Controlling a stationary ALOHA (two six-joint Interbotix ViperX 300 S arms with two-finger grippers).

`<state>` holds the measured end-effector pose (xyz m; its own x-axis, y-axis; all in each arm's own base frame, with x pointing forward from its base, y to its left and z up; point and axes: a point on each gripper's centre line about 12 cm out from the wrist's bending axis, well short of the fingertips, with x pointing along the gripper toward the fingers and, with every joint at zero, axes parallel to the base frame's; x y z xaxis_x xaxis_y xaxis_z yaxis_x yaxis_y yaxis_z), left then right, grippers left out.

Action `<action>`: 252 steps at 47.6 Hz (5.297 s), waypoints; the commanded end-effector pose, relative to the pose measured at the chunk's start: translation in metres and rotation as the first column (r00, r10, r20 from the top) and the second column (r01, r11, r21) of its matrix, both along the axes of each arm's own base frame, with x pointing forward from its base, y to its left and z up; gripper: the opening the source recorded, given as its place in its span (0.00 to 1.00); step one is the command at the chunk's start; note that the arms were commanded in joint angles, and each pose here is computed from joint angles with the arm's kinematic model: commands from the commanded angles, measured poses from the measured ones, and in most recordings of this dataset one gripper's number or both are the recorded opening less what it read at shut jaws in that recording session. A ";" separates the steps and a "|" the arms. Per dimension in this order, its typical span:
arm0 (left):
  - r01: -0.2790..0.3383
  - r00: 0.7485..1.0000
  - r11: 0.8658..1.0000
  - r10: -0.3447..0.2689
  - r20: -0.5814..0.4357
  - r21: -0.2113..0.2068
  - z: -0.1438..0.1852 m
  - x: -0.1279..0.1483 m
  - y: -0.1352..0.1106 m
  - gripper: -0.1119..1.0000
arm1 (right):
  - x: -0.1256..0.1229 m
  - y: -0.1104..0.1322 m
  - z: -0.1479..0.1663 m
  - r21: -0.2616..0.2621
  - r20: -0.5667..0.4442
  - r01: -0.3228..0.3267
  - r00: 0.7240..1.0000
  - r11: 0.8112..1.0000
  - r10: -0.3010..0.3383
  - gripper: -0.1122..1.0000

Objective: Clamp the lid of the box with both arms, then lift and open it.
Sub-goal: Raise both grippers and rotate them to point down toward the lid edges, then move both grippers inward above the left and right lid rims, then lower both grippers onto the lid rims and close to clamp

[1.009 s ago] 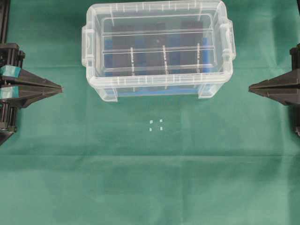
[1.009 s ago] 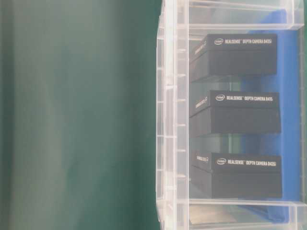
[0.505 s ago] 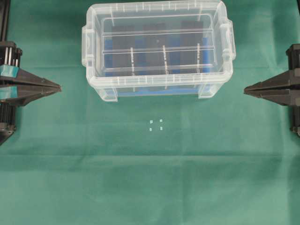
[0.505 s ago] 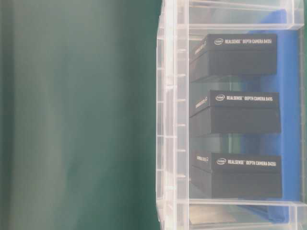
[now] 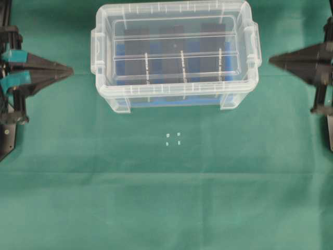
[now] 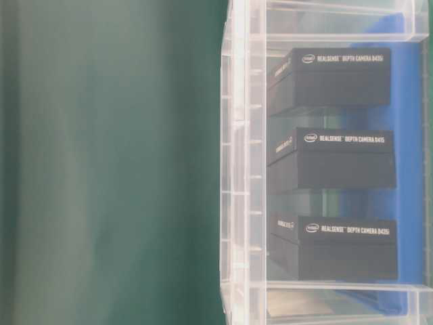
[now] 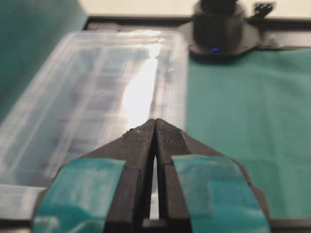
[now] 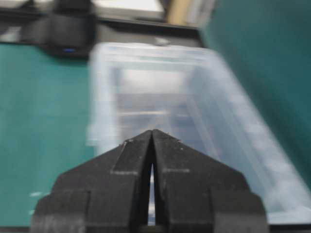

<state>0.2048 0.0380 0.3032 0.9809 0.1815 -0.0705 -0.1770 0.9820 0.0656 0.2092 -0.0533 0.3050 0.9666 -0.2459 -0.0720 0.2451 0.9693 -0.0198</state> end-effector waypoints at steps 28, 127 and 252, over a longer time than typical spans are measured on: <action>-0.162 0.984 0.987 0.161 -0.071 -0.011 0.016 0.015 0.041 0.10 | -0.011 -0.048 0.011 -0.008 -0.083 0.218 0.972 0.976 -0.218 0.10; -0.288 0.580 0.949 0.069 -0.811 -0.126 -0.073 0.021 0.060 0.10 | 0.011 -0.072 -0.085 0.104 -0.890 0.323 0.452 0.941 -0.057 0.10; -0.050 0.448 0.999 0.019 -0.894 -0.003 -0.079 0.082 0.099 0.10 | 0.070 -0.086 -0.082 -0.014 -0.879 0.056 0.475 0.998 -0.039 0.10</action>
<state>0.2767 0.1385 0.2167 0.3263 0.1881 -0.9264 -0.0719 0.9821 0.1741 0.2675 -0.1429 0.2097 0.3345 -0.2747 -0.9015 0.1580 0.9594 -0.2337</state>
